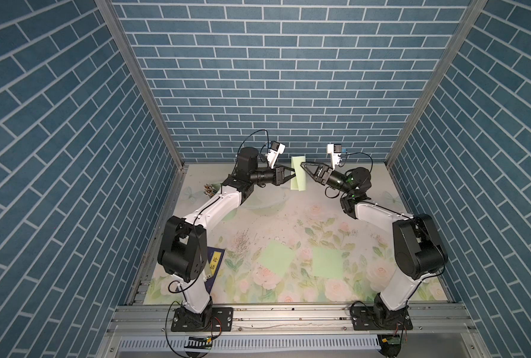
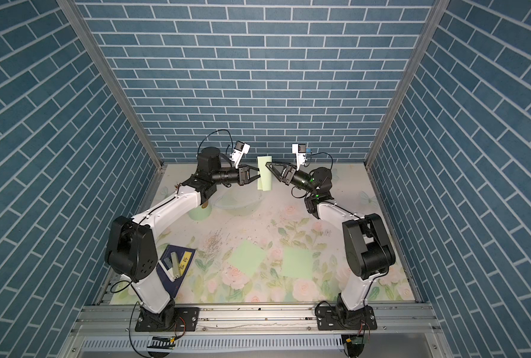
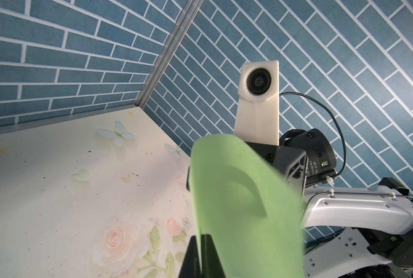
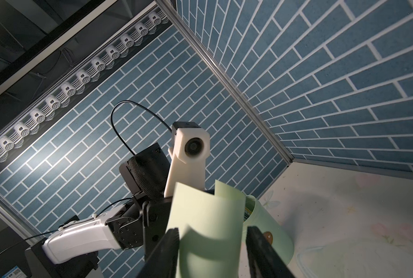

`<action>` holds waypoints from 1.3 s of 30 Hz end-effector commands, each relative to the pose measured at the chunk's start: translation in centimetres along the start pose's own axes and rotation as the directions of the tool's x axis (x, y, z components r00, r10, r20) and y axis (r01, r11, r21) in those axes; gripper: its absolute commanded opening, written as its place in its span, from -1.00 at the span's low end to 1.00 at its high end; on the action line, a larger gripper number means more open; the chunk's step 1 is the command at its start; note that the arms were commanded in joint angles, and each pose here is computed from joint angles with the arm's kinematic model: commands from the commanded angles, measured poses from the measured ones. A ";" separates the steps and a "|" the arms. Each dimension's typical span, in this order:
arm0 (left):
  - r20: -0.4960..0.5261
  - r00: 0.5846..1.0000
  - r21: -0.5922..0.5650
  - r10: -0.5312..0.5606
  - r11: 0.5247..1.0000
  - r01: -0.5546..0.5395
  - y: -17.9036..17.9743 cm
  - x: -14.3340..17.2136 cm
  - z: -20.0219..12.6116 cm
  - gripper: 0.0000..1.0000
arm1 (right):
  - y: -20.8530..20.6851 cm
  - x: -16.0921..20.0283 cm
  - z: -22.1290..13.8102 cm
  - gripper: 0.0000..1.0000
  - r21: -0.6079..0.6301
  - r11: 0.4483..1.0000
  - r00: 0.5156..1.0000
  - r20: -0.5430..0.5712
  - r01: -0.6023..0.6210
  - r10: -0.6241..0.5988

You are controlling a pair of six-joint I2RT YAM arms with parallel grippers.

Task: Fold the square paper along the opposite sides
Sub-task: Fold the paper.

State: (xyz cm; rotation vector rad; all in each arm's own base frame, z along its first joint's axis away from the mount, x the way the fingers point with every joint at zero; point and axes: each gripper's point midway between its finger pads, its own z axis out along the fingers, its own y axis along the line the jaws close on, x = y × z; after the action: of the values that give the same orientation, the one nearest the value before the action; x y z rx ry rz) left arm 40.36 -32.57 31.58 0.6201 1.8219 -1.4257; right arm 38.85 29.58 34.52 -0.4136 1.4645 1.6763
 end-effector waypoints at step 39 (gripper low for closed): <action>-0.017 0.998 0.027 0.055 0.998 -0.054 -2.4 -0.1 -0.1 -0.98 | 1.7 -0.4 0.1 -0.76 -0.087 0.996 1.000 -0.008 0.028 -0.029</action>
State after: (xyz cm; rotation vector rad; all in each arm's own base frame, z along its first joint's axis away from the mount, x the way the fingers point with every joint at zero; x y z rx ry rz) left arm 39.37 -33.07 31.67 0.6509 1.8210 -1.4266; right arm 38.48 29.87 34.06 -0.4384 1.4588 1.7321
